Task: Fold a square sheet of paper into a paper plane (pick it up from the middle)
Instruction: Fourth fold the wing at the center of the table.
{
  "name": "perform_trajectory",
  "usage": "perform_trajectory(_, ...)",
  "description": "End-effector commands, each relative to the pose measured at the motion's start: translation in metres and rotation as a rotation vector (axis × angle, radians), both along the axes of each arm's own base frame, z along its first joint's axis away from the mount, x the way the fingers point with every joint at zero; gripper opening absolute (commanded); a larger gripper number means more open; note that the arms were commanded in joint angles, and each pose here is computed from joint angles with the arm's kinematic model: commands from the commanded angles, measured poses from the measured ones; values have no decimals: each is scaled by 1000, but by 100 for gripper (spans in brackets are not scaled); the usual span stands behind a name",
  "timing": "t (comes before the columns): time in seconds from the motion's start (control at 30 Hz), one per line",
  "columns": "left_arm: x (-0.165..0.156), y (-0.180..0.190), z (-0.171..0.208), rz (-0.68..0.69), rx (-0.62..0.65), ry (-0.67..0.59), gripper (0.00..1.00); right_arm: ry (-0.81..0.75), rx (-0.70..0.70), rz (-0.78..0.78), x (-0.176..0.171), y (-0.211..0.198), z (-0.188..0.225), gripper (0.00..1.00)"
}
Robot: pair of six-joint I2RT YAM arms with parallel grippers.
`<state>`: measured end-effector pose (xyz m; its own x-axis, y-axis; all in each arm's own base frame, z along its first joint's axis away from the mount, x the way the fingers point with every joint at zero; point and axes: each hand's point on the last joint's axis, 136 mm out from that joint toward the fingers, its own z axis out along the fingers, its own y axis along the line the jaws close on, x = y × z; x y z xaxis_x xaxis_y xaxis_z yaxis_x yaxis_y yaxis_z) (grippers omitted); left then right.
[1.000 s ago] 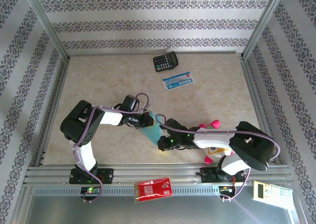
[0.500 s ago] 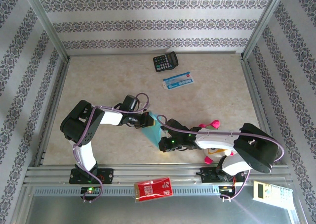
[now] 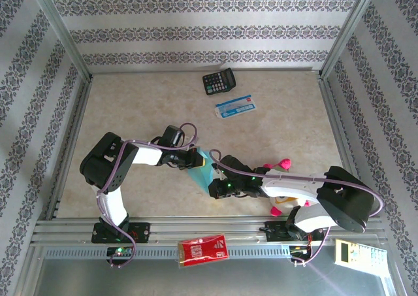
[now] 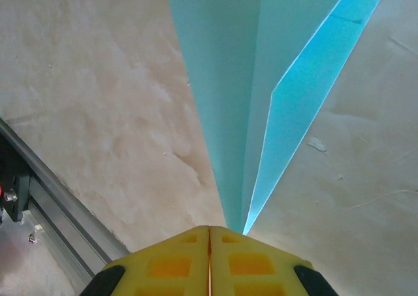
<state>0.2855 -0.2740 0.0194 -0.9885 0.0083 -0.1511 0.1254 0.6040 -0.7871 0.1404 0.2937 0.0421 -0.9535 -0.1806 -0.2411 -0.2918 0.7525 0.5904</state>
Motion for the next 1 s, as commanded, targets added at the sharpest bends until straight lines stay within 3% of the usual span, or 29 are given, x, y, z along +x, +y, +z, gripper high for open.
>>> perform_trajectory(0.0, -17, 36, -55, 63, 207, 115, 8, -18, 8, 10, 5, 8, 1, 8)
perform_trajectory(0.67, -17, 38, -55, 64, 210, 116, 8, 32, -49, 15, 0, 4, -27, 8)
perform_trajectory(0.97, -17, 40, -54, 67, 218, 114, 8, 92, -146, 15, -22, -17, -51, 7)
